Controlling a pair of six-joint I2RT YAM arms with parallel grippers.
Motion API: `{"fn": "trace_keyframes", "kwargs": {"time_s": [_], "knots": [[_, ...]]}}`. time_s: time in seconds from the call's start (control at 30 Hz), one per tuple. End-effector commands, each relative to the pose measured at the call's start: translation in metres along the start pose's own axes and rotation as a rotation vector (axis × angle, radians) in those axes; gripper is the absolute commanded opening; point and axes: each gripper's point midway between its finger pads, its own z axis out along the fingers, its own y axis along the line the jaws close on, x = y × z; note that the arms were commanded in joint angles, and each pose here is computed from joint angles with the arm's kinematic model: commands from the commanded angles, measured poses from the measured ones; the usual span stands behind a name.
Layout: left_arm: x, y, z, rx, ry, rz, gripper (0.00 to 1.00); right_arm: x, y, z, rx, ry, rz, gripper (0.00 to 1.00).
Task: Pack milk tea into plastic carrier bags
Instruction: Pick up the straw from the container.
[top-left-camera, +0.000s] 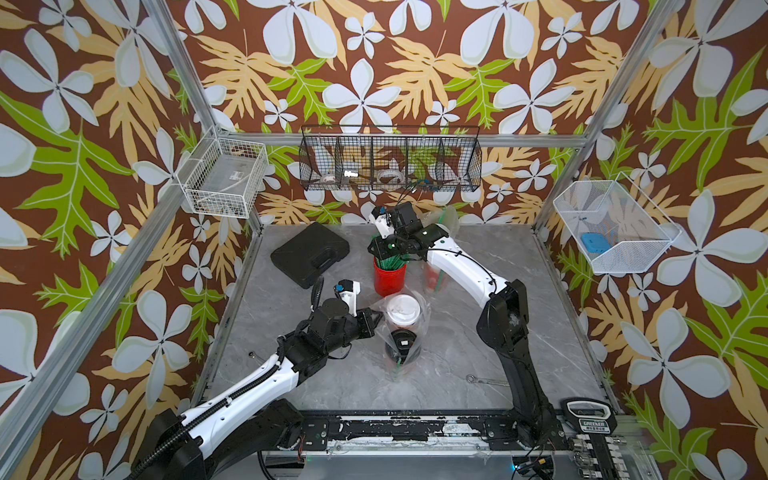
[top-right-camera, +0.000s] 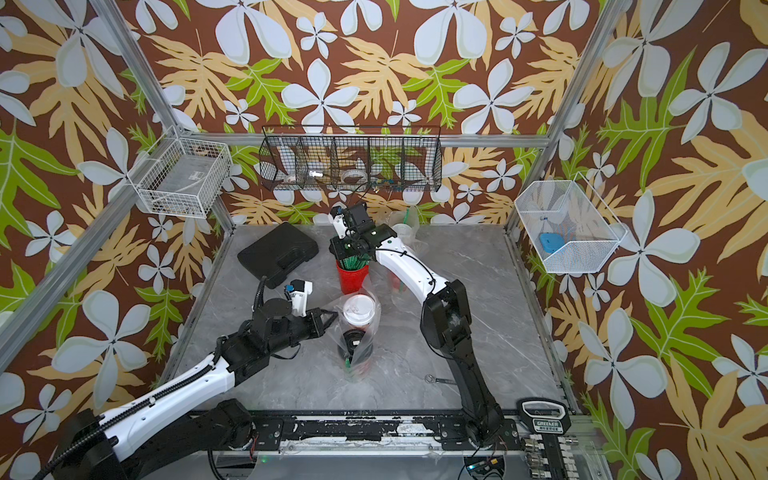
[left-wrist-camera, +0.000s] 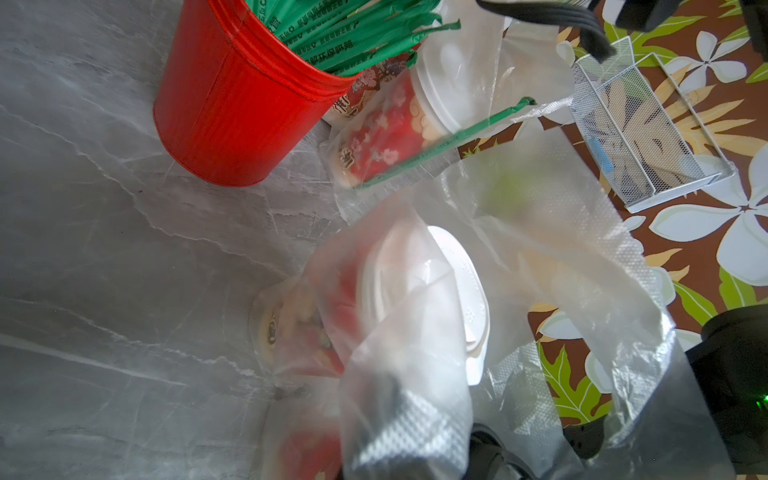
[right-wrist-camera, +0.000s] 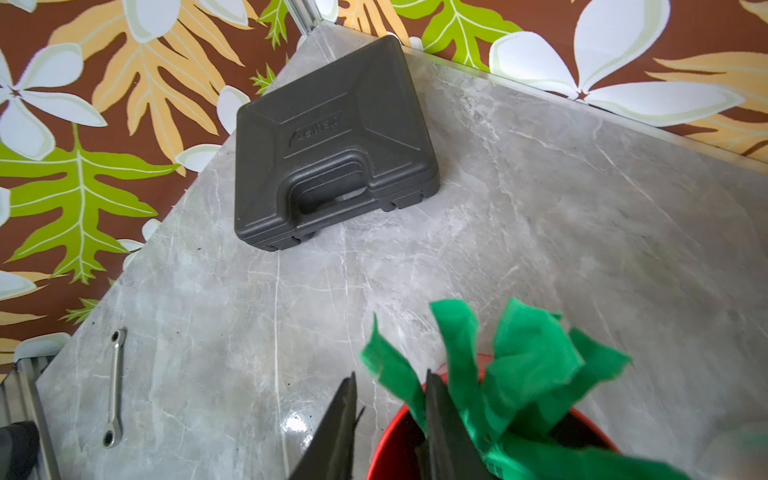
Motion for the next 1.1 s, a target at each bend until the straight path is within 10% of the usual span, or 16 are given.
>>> {"fn": "trace_keyframes", "kwargs": {"time_s": [0.0,0.5,1.07], "knots": [[-0.004,-0.002,0.000,0.006,-0.014,0.006,0.00,-0.006,0.008,-0.003,-0.032,-0.021,-0.018,0.27],[-0.004,-0.003,0.000,0.007,-0.014,0.006,0.00,0.000,0.007,0.007,-0.007,0.001,-0.053,0.33],[-0.005,-0.004,-0.001,0.009,-0.019,0.008,0.00,-0.003,0.003,-0.009,0.072,0.003,-0.104,0.02]]}}
